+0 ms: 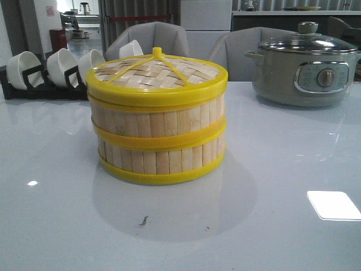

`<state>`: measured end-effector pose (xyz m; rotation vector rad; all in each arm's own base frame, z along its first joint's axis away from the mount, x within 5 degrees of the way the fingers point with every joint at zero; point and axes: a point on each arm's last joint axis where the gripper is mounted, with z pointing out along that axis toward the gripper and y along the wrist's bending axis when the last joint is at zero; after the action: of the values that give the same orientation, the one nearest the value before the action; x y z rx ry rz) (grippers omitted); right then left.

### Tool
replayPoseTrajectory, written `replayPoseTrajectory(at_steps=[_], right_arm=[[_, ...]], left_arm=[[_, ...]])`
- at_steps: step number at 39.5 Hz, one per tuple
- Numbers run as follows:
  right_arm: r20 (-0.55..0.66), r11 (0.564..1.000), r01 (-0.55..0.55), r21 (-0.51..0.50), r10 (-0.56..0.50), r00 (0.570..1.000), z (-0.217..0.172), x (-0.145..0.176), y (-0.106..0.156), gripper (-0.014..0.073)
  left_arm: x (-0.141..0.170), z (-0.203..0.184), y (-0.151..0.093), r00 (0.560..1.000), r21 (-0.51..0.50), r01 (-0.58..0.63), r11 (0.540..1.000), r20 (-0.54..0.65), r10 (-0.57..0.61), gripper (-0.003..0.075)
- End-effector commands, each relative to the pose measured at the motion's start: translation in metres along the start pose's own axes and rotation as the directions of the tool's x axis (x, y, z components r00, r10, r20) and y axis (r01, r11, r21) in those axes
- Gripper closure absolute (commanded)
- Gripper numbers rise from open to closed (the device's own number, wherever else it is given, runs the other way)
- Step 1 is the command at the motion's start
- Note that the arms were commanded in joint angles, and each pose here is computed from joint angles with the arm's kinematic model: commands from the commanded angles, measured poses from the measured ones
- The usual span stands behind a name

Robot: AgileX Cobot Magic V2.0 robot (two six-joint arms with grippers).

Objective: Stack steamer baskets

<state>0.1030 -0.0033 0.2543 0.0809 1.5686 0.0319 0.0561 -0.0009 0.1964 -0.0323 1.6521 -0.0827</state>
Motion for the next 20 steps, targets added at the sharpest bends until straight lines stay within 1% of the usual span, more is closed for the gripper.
replayPoseTrajectory(at_steps=[1, 11, 20], right_arm=[[0.114, 1.0, 0.017, -0.005, -0.016, 0.993, 0.0004, -0.0178, 0.0011, 0.0539], [0.114, 1.0, 0.017, -0.005, -0.016, 0.993, 0.0004, -0.0178, 0.0011, 0.0539], [0.114, 1.0, 0.017, -0.005, -0.016, 0.993, 0.0004, -0.0178, 0.0011, 0.0539]], left_arm=[[-0.0083, -0.0013, -0.0022, 0.995, 0.026, 0.011, 1.0, 0.102, -0.014, 0.0633], [-0.0087, -0.0014, -0.0023, 0.994, 0.027, 0.011, 1.0, 0.106, -0.014, 0.0633], [-0.0084, -0.0014, -0.0029, 0.993, 0.027, -0.056, 0.998, 0.104, 0.053, 0.0633]])
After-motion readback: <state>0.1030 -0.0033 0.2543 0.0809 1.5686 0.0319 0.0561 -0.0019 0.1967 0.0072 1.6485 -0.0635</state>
